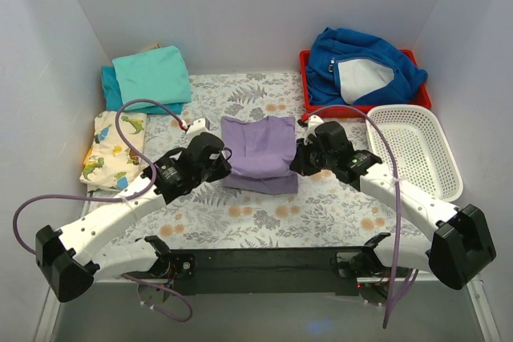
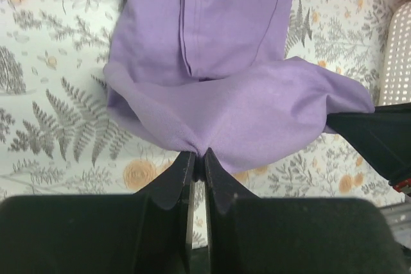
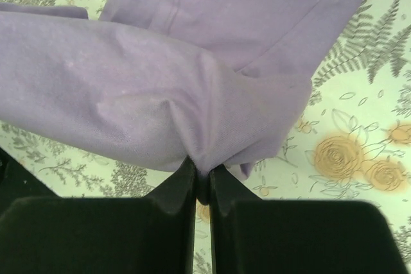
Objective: Fold and stack the t-shirts
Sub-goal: Fold the tshirt
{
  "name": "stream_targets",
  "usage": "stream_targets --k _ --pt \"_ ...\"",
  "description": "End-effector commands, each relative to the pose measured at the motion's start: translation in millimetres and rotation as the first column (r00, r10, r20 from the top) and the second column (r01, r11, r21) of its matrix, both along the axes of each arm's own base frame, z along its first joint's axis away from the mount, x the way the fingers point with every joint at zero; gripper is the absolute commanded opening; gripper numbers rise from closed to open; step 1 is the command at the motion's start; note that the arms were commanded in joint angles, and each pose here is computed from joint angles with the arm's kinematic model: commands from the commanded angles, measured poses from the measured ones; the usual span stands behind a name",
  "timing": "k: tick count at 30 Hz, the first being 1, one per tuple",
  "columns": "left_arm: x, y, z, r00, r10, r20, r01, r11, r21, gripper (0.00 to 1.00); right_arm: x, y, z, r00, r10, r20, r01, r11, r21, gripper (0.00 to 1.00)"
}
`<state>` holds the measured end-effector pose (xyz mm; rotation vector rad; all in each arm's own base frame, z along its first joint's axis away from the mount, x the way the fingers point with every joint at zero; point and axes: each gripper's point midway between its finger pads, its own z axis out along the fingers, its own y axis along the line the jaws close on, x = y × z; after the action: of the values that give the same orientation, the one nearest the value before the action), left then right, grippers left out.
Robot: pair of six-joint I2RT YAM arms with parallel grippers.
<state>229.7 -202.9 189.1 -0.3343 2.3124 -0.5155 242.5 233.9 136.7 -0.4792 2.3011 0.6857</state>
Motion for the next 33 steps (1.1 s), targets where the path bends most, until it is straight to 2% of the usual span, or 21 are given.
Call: stream_targets --k 1,10,14,15,20,21,23,24,25,26,27,28,29,30,31,33 --pt "37 6 20 0.99 0.038 0.137 -0.047 0.997 0.062 0.0 31 1 22 0.995 0.018 0.103 -0.017 1.0 -0.012 0.01" --pt "102 14 -12 0.995 0.036 0.097 -0.038 0.999 0.019 0.0 79 11 17 0.996 0.051 0.071 -0.052 0.999 0.012 0.02" --pt "132 13 -25 0.996 0.029 0.079 -0.032 0.999 0.039 0.0 103 17 4 0.998 0.063 0.03 -0.064 0.998 0.013 0.02" --pt "138 11 -40 0.999 0.024 0.048 -0.027 0.998 0.054 0.0 111 15 3 0.998 0.06 0.028 -0.06 0.998 0.014 0.03" --pt "187 1 -54 0.999 0.007 0.05 -0.009 1.0 0.029 0.0 150 20 -22 0.999 0.052 -0.017 -0.052 0.999 0.007 0.14" --pt "198 1 -54 0.998 0.01 0.059 -0.011 1.0 0.025 0.0 166 20 -14 0.999 0.048 0.012 -0.048 0.999 0.016 0.16" --pt "231 2 -59 0.997 0.022 0.07 -0.023 0.999 0.025 0.0 186 22 -31 0.999 0.038 -0.017 -0.038 0.999 0.014 0.28" --pt "243 5 -58 0.996 0.033 0.081 -0.035 0.999 0.024 0.03 207 22 -15 0.999 0.032 0.029 -0.033 0.999 0.03 0.34" --pt "254 6 -60 0.996 0.033 0.082 -0.035 0.999 0.021 0.18 221 19 -15 0.999 0.01 0.044 -0.011 1.0 0.023 0.44" --pt "278 10 -53 0.993 0.031 0.116 -0.035 0.999 0.034 0.28 235 13 -30 1.0 -0.007 0.018 0.007 1.0 0.021 0.53" --pt "293 18 -54 0.99 0.063 0.124 -0.069 0.996 0.048 0.34 248 13 -22 0.999 -0.004 0.033 0.003 0.999 0.044 0.56" --pt "303 24 -51 0.99 0.081 0.115 -0.087 0.995 0.05 0.54 268 16 -10 0.998 -0.015 0.053 0.011 0.997 0.079 0.74" --pt "324 35 -45 0.985 0.103 0.136 -0.109 0.993 0.037 0.57 280 14 2 0.997 -0.021 0.08 0.014 0.996 0.088 0.78" --pt "334 41 -39 0.983 0.109 0.149 -0.115 0.993 0.031 0.62 289 9 11 0.994 -0.029 0.104 0.02 0.996 0.087 0.87" --pt "341 52 -46 0.985 0.119 0.122 -0.123 0.992 0.025 0.88 306 2 30 0.984 -0.076 0.162 0.066 0.996 0.066 0.9" --pt "353 56 -21 0.981 0.124 0.149 -0.124 0.992 -0.005 0.89 314 -6 48 0.978 -0.096 0.187 0.084 0.994 0.076 0.91"
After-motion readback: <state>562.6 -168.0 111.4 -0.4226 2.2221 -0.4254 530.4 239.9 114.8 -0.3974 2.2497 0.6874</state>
